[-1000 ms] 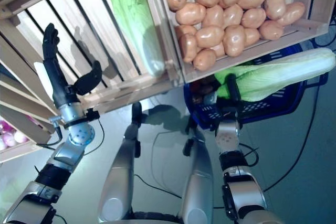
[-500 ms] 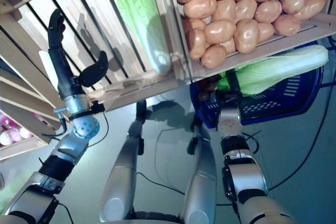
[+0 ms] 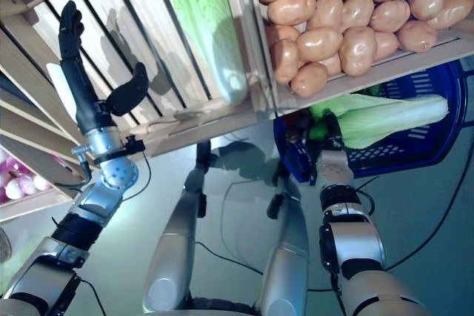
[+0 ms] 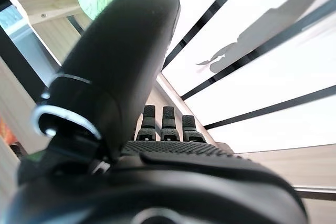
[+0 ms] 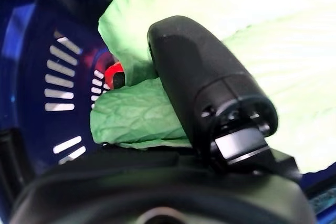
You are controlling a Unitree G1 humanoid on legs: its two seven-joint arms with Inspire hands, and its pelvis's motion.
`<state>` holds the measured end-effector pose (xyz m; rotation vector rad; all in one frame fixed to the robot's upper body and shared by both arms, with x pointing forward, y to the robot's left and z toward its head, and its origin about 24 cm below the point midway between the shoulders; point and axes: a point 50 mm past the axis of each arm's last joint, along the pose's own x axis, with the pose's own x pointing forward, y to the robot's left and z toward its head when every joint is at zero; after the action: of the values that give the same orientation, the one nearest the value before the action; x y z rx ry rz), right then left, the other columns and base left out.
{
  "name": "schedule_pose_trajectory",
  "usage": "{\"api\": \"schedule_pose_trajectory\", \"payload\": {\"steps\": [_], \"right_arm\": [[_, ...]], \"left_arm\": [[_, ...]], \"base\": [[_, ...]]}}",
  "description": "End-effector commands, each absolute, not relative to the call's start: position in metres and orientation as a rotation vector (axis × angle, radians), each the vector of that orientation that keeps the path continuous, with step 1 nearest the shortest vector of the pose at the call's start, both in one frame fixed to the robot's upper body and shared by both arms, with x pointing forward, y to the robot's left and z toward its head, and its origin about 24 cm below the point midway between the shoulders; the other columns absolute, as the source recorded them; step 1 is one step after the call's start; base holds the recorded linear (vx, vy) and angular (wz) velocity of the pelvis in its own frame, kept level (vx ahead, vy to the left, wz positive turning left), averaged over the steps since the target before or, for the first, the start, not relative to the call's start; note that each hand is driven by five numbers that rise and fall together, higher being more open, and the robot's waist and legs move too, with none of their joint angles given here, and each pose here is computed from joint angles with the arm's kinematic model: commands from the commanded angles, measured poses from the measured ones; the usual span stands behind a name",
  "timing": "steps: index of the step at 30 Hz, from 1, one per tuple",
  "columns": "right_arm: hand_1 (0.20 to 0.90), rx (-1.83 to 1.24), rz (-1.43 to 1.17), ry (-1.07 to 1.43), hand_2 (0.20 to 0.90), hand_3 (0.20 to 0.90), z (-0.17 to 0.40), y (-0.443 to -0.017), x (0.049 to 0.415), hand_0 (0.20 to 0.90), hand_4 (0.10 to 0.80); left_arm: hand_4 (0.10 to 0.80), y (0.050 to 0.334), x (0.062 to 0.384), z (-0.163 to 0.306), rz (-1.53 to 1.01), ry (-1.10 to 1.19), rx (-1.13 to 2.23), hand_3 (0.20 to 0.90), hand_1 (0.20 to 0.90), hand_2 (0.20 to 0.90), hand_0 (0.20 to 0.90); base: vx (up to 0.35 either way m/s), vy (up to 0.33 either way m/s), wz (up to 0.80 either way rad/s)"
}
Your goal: Put vegetables into the basket
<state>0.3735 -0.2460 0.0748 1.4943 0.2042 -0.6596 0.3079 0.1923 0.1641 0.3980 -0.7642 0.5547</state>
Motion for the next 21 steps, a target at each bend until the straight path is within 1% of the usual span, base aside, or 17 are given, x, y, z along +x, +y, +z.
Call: {"api": "schedule_pose_trajectory", "payload": {"steps": [1,2,3,4,8,9,13,17,21], "right_arm": [[0.3,1.57,-0.746,0.107,0.3,0.3,0.091,-0.283,0.365,0.3,0.4],[0.462,1.581,-0.752,0.113,0.462,0.462,0.089,-0.283,0.364,0.462,0.508],[0.462,1.587,-0.751,0.111,0.462,0.462,0.09,-0.283,0.365,0.462,0.508],[0.9,1.591,-0.765,0.107,0.9,0.9,0.09,-0.283,0.364,0.9,0.8],[0.9,1.573,-0.781,0.109,0.9,0.9,0.088,-0.283,0.363,0.9,0.8],[0.9,1.566,-0.795,0.106,0.9,0.9,0.088,-0.284,0.361,0.9,0.8],[0.9,1.554,-0.824,0.072,0.9,0.9,0.079,-0.289,0.353,0.9,0.8],[0.9,1.452,-0.883,0.023,0.9,0.9,0.072,-0.299,0.342,0.9,0.8],[0.9,1.357,-0.874,-0.024,0.9,0.9,0.076,-0.305,0.336,0.9,0.8]], "left_arm": [[0.8,0.192,0.294,0.203,0.596,-1.029,0.36,0.9,0.9,0.9,0.9],[0.8,0.194,0.294,0.204,0.602,-1.033,0.366,0.9,0.9,0.9,0.9],[0.8,0.194,0.294,0.205,0.605,-1.037,0.366,0.9,0.9,0.9,0.9],[0.8,0.196,0.294,0.208,0.609,-1.043,0.38,0.9,0.9,0.9,0.9],[0.8,0.199,0.293,0.21,0.584,-1.045,0.406,0.9,0.9,0.9,0.9],[0.8,0.2,0.292,0.209,0.546,-1.025,0.382,0.9,0.9,0.9,0.9],[0.8,0.199,0.288,0.211,0.46,-1.038,0.479,0.9,0.9,0.9,0.9],[0.8,0.209,0.286,0.211,0.438,-1.003,0.671,0.9,0.9,0.9,0.9],[0.8,0.223,0.286,0.213,0.441,-0.939,0.894,0.9,0.9,0.9,0.9]], "base": [[0.0,0.0,0.0],[0.0,0.0,0.0],[0.0,0.0,0.0],[0.0,0.0,0.0],[0.0,0.0,0.0],[0.0,0.0,0.0],[0.0,0.0,0.0],[0.041,0.035,-0.02],[0.023,0.04,-0.03]]}}
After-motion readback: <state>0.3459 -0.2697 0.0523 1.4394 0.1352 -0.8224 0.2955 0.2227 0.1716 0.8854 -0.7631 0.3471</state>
